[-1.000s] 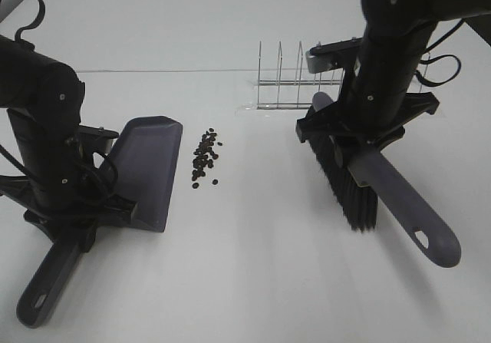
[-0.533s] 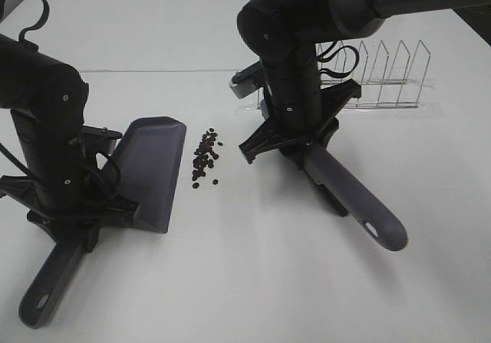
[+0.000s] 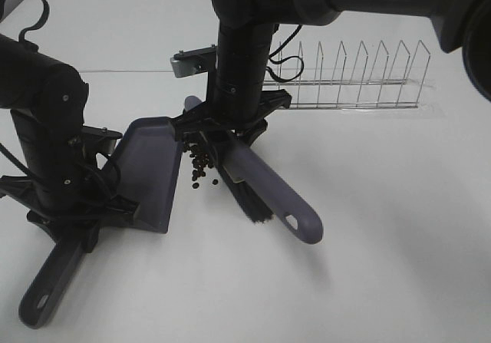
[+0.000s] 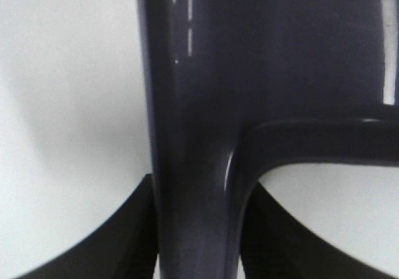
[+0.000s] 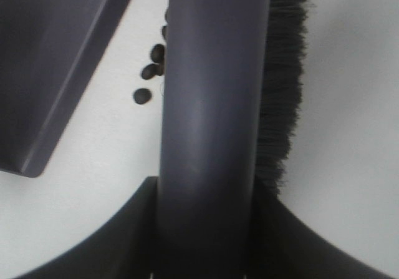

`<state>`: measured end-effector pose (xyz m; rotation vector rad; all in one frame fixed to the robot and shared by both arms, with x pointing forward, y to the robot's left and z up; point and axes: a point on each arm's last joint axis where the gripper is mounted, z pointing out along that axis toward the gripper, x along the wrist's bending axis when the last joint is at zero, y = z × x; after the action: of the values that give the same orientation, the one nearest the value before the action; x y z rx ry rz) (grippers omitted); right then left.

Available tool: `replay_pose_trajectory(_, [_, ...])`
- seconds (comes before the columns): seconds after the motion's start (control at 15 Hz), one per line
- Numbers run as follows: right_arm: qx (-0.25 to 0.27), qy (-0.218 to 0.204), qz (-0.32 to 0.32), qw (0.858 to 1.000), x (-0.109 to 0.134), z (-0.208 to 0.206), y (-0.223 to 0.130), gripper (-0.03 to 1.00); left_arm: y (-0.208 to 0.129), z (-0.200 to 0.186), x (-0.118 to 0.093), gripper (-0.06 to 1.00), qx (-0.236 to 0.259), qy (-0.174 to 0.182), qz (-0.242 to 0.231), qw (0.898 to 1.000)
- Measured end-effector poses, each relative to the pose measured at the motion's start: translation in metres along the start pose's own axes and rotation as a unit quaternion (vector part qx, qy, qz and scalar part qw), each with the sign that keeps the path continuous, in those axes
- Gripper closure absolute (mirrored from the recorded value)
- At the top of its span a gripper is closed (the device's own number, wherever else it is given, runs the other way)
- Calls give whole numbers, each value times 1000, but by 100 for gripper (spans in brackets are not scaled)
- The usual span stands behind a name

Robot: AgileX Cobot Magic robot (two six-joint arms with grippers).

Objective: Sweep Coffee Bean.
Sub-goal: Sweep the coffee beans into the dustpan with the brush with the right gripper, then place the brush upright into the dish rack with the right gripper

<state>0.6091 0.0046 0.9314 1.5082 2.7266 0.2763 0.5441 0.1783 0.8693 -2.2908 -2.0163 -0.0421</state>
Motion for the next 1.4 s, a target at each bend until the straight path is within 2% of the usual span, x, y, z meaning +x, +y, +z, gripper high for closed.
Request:
replay_pose_trajectory(0.4, [-12,120,29,992,22,4,6,59,0,0,0,59,0,0,0,1000])
replay_pose_trajectory(0.73, [-33,123,29,991,22,-8,9,59,0,0,0,59,0,0,0,1000])
replay_pose_trajectory(0.87, [-60,94,15,994,18,-29,10,59,0,0,0,59,0,0,0,1000])
replay_pose_trajectory(1.0, [-81,39,7,996,9,-48,10,59,0,0,0,59,0,0,0,1000])
replay_pose_trajectory(1.07, [-90,-3,-1,996,2,-61,9,59,0,0,0,59,0,0,0,1000])
replay_pose_trajectory(1.27, [-115,-56,-9,992,-8,-90,7,59,0,0,0,59,0,0,0,1000])
replay_pose_trajectory(1.4, [-111,-81,-9,990,-16,-105,2,59,0,0,0,59,0,0,0,1000])
